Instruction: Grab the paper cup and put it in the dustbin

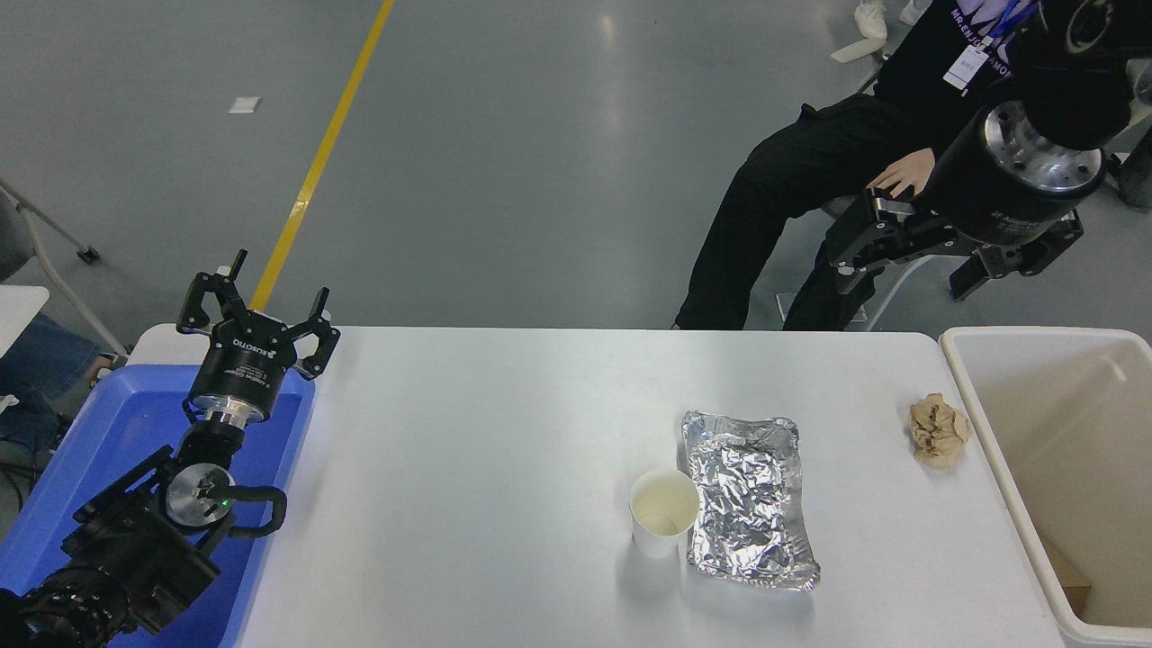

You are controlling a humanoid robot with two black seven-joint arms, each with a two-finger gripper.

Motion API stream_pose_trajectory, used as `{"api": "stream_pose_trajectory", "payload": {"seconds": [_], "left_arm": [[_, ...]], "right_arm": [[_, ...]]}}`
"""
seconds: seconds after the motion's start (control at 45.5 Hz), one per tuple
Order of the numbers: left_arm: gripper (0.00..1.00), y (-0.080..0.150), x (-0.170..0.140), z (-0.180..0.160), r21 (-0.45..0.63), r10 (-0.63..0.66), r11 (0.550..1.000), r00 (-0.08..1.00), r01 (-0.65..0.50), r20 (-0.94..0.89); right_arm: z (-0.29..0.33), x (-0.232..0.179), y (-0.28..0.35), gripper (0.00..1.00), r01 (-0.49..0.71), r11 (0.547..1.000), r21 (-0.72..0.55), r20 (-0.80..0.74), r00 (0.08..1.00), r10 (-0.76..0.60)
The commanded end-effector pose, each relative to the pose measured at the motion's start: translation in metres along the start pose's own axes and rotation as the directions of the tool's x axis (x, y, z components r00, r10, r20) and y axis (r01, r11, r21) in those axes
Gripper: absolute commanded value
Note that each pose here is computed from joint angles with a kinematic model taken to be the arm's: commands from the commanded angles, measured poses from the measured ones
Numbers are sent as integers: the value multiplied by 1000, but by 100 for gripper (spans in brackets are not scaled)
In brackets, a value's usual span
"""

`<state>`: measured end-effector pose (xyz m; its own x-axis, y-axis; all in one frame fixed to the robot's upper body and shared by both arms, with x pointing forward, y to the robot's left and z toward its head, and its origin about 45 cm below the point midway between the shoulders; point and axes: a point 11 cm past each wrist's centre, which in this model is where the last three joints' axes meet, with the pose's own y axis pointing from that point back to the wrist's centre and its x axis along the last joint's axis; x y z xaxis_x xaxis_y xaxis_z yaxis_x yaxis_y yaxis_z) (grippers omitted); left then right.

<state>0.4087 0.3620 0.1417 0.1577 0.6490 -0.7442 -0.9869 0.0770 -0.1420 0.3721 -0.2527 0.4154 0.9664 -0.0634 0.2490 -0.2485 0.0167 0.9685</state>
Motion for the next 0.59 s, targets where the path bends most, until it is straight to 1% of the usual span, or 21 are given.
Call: {"api": "stream_pose_trajectory", "payload": {"seconds": [0.0,0.088,0.198,0.264,0.352,0.418,0.484,0.571], "left_arm": [[98,0,0,0,1,0,1000,1000,0,0],[98,0,0,-1,0,0,1000,1000,0,-2],[98,0,0,0,1,0,1000,1000,0,0],[98,0,0,0,1,0,1000,1000,0,0],[98,0,0,0,-1,0,1000,1000,0,0],[98,0,0,0,-1,0,1000,1000,0,0],[98,0,0,0,1,0,1000,1000,0,0],[98,0,0,0,-1,0,1000,1000,0,0]], "right_arm": [[2,-4,-10,100,28,1000,10,28,999,-28],[4,-8,-19,100,55,998,6,32,998,-55],[-8,-12,-25,100,74,997,37,11,997,-74],[-28,-21,-42,100,125,989,84,-38,992,-123],[-41,-32,-62,100,184,977,107,-87,981,-175],[-54,-40,-72,100,212,972,105,-150,969,-196],[-58,-46,-84,100,236,969,70,-210,953,-217],[-60,-46,-102,100,175,984,45,-248,956,-159]]}}
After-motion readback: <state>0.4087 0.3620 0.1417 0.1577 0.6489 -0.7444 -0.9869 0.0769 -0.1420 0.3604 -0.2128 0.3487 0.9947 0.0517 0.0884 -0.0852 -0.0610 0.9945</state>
